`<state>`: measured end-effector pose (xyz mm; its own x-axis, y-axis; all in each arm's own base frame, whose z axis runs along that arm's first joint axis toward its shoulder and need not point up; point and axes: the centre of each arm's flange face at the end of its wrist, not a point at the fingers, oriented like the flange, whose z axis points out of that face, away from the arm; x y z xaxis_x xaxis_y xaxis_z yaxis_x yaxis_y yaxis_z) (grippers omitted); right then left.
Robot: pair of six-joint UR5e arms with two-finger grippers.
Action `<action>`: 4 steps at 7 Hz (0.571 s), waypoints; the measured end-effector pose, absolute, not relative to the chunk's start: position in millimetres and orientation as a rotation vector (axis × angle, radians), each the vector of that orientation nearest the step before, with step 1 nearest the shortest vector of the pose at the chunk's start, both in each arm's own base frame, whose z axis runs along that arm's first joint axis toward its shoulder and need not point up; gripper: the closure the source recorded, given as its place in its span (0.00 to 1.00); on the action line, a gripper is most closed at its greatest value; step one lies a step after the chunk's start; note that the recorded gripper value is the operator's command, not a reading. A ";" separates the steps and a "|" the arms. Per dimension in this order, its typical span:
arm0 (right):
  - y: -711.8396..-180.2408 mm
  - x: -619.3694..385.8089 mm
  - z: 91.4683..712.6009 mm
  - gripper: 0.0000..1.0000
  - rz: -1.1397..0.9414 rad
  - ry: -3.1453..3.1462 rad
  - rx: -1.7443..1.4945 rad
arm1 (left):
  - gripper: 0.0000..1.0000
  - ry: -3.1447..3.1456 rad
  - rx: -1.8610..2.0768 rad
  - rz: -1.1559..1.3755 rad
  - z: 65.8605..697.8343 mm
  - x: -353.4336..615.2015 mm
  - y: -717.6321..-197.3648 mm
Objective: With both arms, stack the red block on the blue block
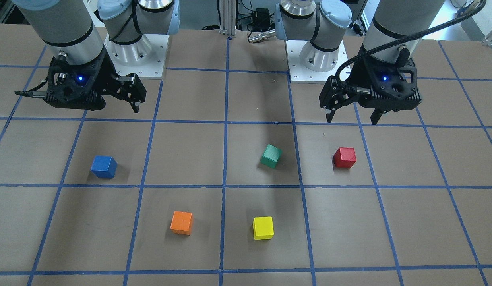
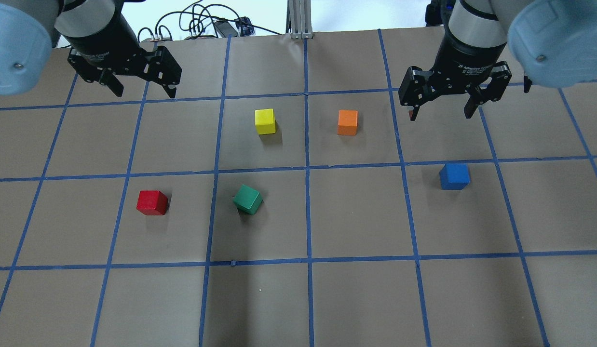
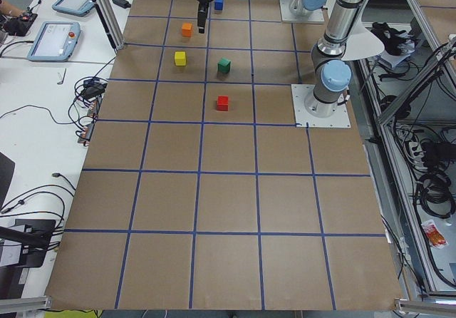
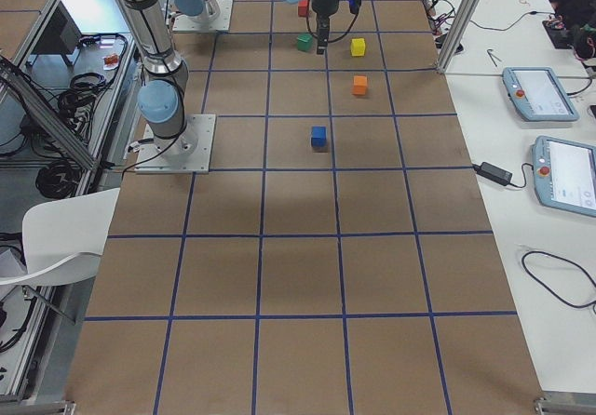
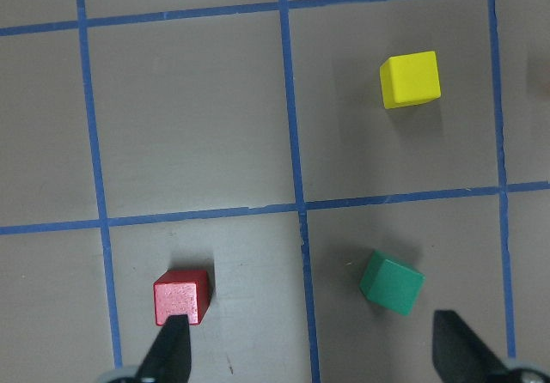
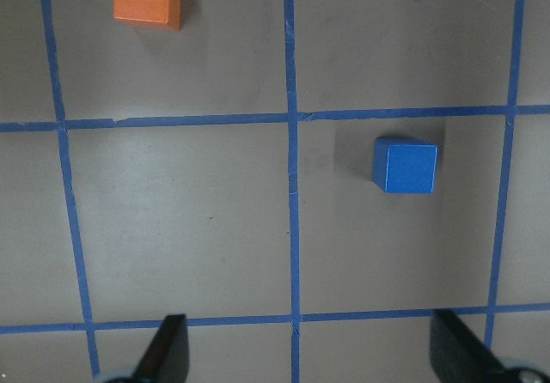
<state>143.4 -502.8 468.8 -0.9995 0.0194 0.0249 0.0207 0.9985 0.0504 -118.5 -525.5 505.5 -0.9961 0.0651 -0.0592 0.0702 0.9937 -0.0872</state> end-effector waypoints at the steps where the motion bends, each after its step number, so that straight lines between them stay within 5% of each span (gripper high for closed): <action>1: -502.8 143.5 468.8 0.00 -0.079 -3.117 -0.031 | 0.00 3.076 0.108 -0.131 508.3 -118.3 -525.2; 4: -502.8 143.3 467.6 0.00 -0.086 -3.112 -0.025 | 0.00 3.096 0.117 -0.134 511.2 -120.4 -523.8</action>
<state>143.3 -502.8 467.6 -0.9995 0.0154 0.0288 0.0169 0.9984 0.0547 -120.4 -523.8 511.2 -0.9964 0.0734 -0.0434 0.0768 0.9934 -0.0848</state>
